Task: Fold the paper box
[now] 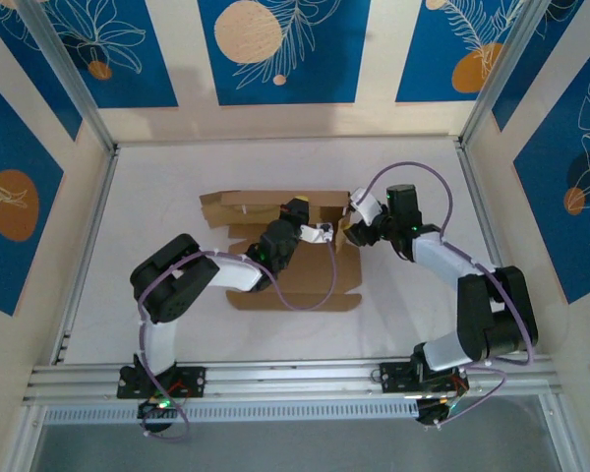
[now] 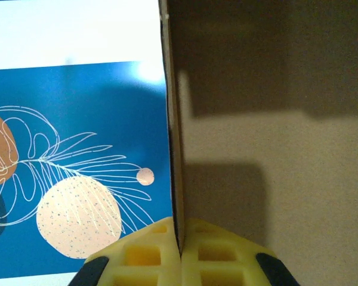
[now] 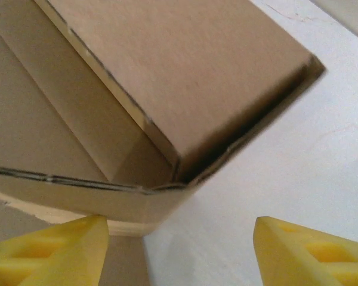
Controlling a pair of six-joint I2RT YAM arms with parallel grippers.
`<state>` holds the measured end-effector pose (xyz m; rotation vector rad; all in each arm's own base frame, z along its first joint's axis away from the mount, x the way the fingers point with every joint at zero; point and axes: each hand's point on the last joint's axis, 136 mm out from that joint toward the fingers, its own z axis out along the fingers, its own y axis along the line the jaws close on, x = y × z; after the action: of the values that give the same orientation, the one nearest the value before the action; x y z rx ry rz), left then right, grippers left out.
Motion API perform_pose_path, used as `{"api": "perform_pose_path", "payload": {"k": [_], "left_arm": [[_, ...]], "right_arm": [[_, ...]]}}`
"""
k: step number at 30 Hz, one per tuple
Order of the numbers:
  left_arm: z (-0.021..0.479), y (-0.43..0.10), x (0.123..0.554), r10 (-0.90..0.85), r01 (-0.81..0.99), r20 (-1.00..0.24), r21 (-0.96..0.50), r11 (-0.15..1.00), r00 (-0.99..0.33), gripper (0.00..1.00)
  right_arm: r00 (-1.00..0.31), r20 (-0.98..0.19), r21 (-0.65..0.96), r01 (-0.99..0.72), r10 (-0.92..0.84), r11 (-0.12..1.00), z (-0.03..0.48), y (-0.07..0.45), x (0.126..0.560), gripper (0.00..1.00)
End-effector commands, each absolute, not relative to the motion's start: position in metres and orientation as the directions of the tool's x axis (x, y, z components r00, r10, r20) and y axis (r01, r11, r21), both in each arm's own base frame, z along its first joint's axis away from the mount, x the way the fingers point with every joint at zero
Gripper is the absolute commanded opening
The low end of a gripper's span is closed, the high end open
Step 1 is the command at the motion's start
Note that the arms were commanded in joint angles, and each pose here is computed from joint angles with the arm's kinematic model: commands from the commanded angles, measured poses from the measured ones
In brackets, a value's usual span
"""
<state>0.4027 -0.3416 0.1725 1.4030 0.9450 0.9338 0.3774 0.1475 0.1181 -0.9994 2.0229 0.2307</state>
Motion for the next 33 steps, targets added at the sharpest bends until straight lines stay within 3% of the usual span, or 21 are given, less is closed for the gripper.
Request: {"api": "perform_pose_path", "payload": {"k": [1, 14, 28, 33], "left_arm": [[0.139, -0.353, 0.386, 0.902, 0.116, 0.061, 0.986, -0.122, 0.428, 0.0], [0.143, -0.351, 0.38, 0.895, 0.15, 0.029, 0.983, -0.107, 0.445, 0.0], [0.15, -0.347, 0.379, 0.906, 0.235, -0.043, 0.97, -0.063, 0.421, 0.0], [0.155, -0.345, 0.379, 0.914, 0.286, -0.104, 0.958, -0.013, 0.392, 0.0]], "right_arm": [[-0.249, -0.78, -0.238, -0.73, -0.575, 0.64, 0.134, 0.159, 0.392, 0.67], [-0.276, -0.77, -0.269, -0.676, -0.575, 0.686, 0.125, 0.158, 0.416, 0.71], [-0.327, -0.758, -0.248, -0.655, -0.564, 0.713, 0.118, 0.166, 0.423, 0.52], [-0.406, -0.757, -0.183, -0.62, -0.511, 0.763, 0.116, 0.165, 0.421, 0.53]]}}
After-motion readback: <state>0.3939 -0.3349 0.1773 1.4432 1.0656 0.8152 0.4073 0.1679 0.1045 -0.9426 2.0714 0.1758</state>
